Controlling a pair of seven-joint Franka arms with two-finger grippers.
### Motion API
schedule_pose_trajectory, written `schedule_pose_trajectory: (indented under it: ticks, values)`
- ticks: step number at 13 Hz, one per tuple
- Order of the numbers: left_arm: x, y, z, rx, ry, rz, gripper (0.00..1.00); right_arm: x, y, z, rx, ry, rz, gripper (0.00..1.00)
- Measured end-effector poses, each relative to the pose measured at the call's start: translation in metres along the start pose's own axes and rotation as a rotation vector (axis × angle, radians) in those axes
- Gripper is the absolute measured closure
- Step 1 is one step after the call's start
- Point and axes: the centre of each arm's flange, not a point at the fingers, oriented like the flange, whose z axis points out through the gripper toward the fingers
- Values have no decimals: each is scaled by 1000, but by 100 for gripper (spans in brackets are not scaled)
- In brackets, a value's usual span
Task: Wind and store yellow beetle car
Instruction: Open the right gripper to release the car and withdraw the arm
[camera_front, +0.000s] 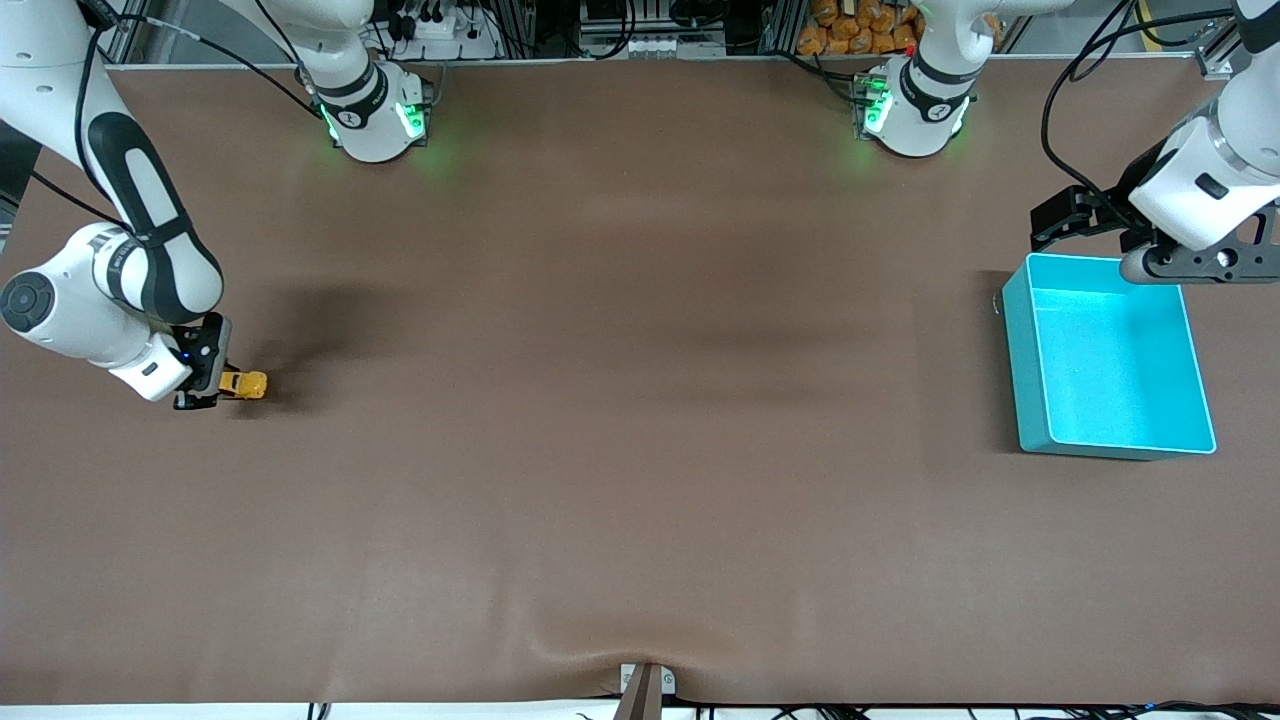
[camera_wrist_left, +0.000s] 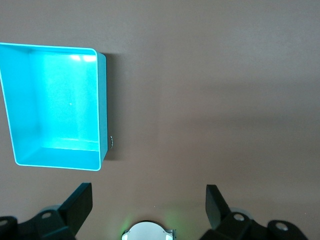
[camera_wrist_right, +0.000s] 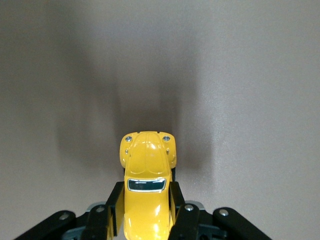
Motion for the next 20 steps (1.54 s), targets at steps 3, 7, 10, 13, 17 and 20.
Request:
schedule_pose_trajectory:
  ticks: [3,7,10,13,17,20]
  values:
    - [0,0,0,0,0,0,0,-5,1,2,0,-1,7,53]
    - [0,-1,0,0,0,-3,0,-15,19,-8,49,19,16,34]
    - [0,-3,0,-1,1,-5,0,-24,46,-47,83,60,35,1]
    - [1,-6,0,-1,1,-10,0,-37,55,-73,101,91,71,0]
    - [2,-15,0,-4,2,-28,0,-53,49,-70,107,108,114,0]
    - [2,-15,0,-4,3,-27,0,-54,49,-69,107,111,120,0]
